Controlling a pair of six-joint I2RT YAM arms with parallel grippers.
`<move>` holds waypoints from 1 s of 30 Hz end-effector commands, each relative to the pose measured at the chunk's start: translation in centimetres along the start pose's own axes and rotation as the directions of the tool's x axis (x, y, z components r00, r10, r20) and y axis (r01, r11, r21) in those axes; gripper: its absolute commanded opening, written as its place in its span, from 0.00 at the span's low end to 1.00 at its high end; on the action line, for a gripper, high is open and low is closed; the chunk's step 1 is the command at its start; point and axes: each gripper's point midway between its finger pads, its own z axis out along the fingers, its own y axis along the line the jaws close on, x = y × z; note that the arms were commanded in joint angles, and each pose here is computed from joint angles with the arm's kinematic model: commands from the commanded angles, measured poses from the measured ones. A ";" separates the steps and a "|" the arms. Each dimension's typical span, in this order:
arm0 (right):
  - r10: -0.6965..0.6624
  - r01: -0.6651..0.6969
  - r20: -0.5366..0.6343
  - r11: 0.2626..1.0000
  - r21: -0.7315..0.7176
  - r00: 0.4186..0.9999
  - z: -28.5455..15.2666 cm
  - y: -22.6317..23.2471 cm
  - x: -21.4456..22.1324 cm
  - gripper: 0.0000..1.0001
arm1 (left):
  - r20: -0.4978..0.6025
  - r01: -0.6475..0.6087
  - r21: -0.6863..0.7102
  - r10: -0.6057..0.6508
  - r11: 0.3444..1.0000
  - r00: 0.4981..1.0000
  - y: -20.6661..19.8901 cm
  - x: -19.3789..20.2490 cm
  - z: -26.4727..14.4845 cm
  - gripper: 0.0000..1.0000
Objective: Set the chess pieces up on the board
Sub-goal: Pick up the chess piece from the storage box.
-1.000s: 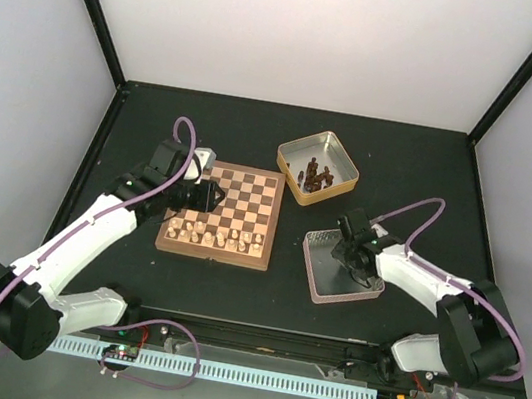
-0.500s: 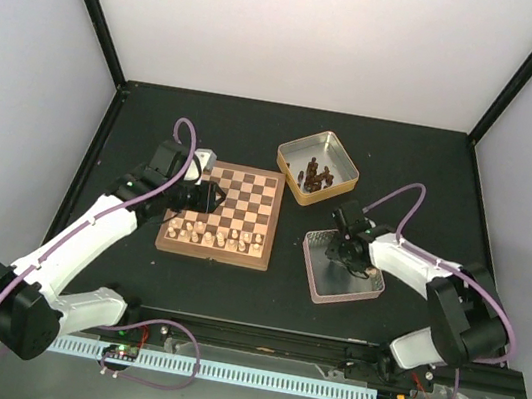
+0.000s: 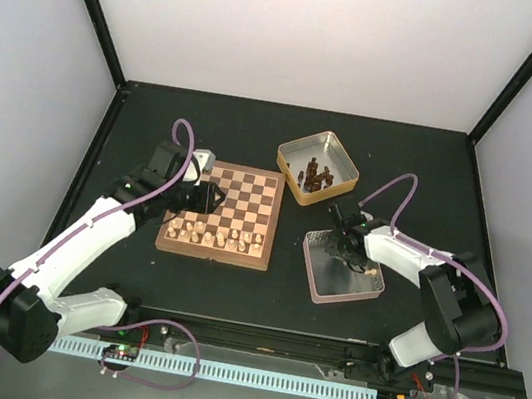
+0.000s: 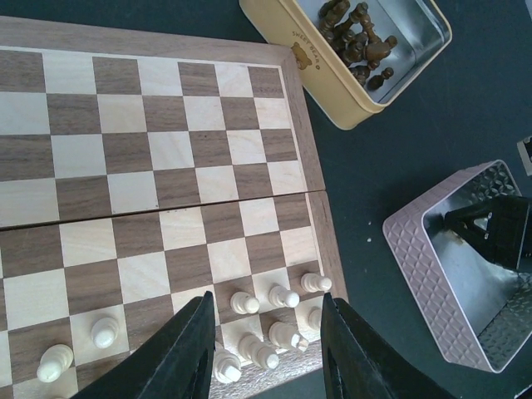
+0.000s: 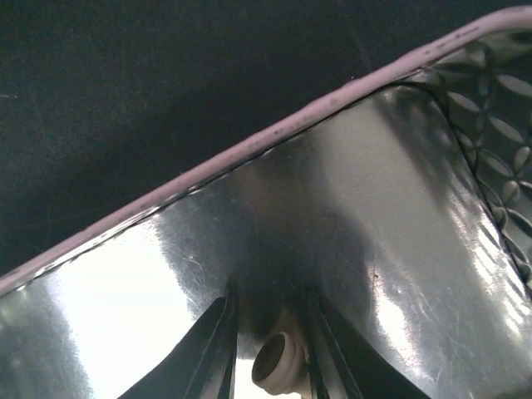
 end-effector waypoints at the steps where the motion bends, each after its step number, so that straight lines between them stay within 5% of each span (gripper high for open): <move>1: -0.047 0.053 -0.098 0.997 0.059 0.994 0.7 -2.1 2.7 0.26 | 0.026 0.002 0.030 -0.003 1.000 1.000 -0.7 -0.5 -0.5 0.37; 10: -0.083 0.083 -0.154 0.997 -0.010 0.984 -0.3 -1.6 4.1 0.32 | 0.022 0.010 0.039 -0.011 0.999 1.000 -0.7 -0.3 -0.3 0.37; 25: -0.203 0.221 -0.128 0.965 0.145 0.971 1.4 -3.2 2.2 0.31 | 0.022 0.013 0.042 -0.013 0.999 1.000 -0.7 -0.1 -0.4 0.37; 30: -0.192 0.207 -0.135 0.973 0.105 0.972 1.5 -2.5 2.5 0.21 | 0.024 0.015 0.042 -0.016 0.999 1.000 -0.7 -0.1 -0.5 0.37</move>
